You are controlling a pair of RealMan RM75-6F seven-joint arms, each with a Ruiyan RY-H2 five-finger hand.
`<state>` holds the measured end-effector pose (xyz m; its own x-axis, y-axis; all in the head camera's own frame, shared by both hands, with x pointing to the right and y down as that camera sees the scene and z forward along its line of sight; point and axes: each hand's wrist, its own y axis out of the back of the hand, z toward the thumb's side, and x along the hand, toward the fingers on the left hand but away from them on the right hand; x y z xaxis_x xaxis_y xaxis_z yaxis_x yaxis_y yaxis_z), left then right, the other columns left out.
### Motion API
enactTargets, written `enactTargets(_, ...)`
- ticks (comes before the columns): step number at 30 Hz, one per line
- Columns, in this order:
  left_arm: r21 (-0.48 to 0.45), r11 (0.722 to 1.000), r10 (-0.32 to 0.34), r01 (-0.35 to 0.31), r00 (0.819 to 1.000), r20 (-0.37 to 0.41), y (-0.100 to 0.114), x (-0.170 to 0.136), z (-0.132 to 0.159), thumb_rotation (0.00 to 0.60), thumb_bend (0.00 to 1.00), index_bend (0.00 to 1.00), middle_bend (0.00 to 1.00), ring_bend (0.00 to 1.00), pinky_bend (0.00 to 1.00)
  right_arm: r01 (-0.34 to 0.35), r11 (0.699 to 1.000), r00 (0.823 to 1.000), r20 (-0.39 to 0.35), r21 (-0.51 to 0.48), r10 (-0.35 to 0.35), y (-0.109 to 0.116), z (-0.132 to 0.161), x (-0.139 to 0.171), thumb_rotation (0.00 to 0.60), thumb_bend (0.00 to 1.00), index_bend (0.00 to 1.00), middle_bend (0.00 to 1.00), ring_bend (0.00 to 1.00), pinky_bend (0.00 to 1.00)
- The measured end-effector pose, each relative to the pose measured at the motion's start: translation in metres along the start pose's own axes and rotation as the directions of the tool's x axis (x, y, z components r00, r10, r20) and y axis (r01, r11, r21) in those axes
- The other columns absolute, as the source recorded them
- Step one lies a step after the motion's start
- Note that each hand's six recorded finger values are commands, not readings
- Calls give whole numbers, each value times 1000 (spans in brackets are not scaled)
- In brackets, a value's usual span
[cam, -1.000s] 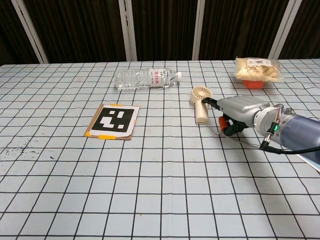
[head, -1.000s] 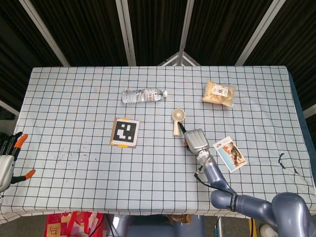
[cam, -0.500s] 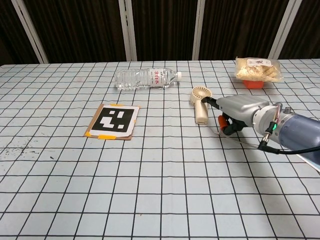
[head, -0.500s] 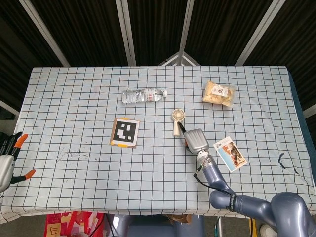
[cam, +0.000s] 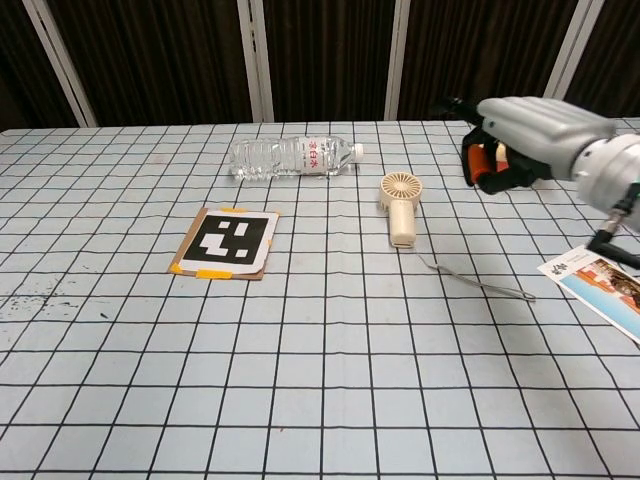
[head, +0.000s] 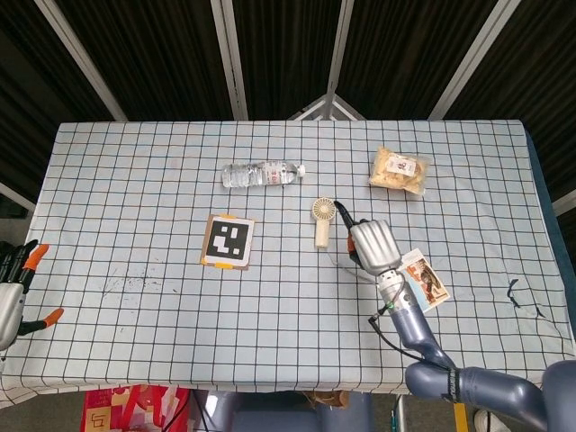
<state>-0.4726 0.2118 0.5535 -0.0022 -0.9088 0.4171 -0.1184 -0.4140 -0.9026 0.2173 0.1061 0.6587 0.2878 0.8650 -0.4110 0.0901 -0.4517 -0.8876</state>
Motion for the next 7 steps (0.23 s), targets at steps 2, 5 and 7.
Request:
enactTargets(2, 6, 1000, 3, -3, 1000, 3, 0, -1, 0, 600, 88, 0, 0, 0, 0, -6, 1000, 1000, 12, 21, 6, 7, -17, 23, 600, 667, 0, 233, 169, 213)
enactTargets(5, 19, 1000, 8, -8, 1000, 11, 1, -2, 1, 600, 88, 0, 0, 0, 0, -32, 998, 999, 41, 58, 29, 13, -42, 59, 600, 582, 0, 85, 23, 90)
enactTargets(7, 32, 999, 10, -10, 1000, 17, 1, -3, 2, 600, 88, 0, 0, 0, 0, -54, 994, 997, 68, 91, 48, 17, -60, 91, 600, 539, 0, 25, 1, 41)
